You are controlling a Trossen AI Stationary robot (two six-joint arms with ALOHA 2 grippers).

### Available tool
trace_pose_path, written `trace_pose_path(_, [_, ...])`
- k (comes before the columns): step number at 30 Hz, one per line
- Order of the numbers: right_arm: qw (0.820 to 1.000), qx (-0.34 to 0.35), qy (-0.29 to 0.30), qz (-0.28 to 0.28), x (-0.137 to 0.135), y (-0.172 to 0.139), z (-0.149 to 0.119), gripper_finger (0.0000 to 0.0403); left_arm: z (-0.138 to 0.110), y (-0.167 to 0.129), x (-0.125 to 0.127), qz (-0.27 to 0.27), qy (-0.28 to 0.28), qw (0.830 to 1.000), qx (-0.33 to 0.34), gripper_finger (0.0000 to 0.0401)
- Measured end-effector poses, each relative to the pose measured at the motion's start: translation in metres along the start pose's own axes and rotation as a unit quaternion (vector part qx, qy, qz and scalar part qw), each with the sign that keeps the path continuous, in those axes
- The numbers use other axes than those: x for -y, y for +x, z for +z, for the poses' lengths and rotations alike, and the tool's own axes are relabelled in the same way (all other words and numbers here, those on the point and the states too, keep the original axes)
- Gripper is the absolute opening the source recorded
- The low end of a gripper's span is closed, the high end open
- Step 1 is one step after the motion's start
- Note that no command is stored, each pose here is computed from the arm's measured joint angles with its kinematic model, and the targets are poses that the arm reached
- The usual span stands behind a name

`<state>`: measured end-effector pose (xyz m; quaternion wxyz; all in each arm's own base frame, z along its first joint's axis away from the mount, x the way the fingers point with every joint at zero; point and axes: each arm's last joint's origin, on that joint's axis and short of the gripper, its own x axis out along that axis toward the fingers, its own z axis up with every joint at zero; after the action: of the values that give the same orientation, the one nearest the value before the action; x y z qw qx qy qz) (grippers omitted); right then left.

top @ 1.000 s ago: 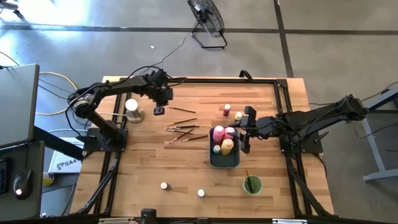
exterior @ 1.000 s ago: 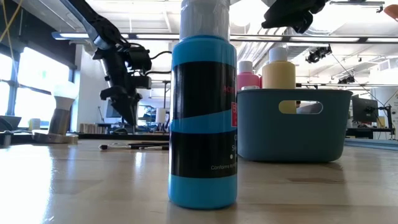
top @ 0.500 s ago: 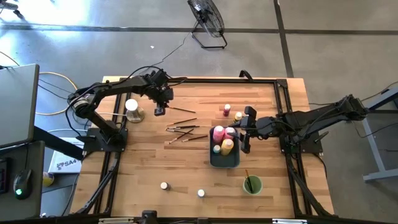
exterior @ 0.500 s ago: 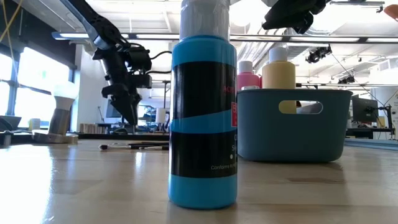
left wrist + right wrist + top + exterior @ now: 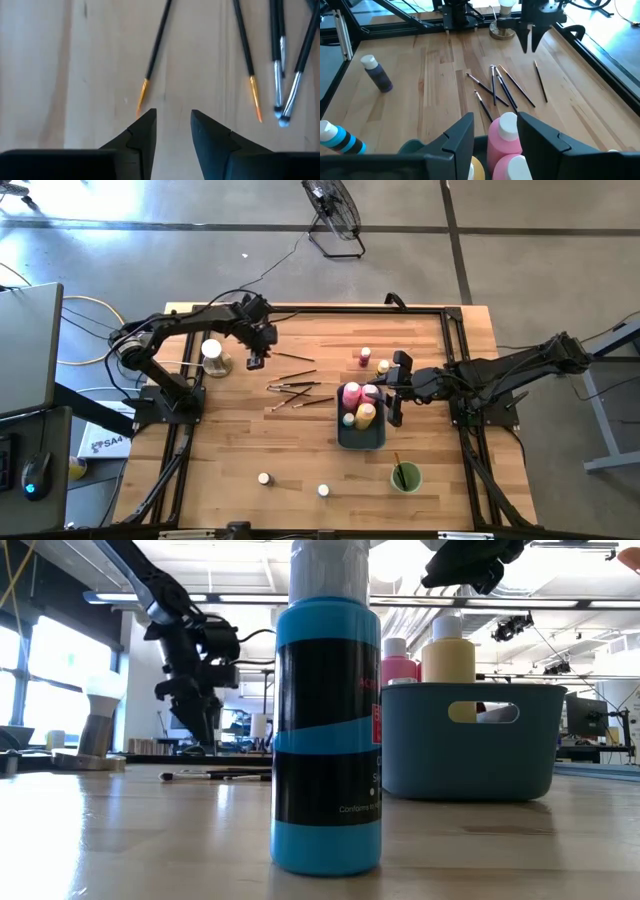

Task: Pick & Place Paint Supplies
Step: Put the black and gold paint brush into the green cup

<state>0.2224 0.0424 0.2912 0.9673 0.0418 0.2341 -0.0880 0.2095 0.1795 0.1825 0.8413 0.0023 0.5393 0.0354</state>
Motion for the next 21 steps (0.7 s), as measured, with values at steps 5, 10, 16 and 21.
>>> trace_pose_path(5, [1.000, 0.000, 0.000, 0.000, 0.000, 0.000, 0.000, 0.0144, -0.008, 0.008, 0.002, 0.023, 0.001, 1.000, -0.018, 0.0117])
trace_pose_path(10, [1.000, 0.000, 0.000, 0.000, 0.000, 0.000, 0.000, 0.0144, -0.007, 0.011, 0.000, 0.043, 0.007, 0.999, 0.006, 0.0117])
trace_pose_path(16, [1.000, 0.000, 0.000, 0.000, 0.000, 0.000, 0.000, 0.0144, -0.005, 0.016, -0.003, 0.049, -0.004, 0.999, 0.016, 0.0117])
trace_pose_path(21, [1.000, 0.000, 0.000, 0.000, 0.000, 0.000, 0.000, 0.0144, -0.009, 0.034, -0.006, 0.034, -0.009, 0.999, -0.007, 0.0117])
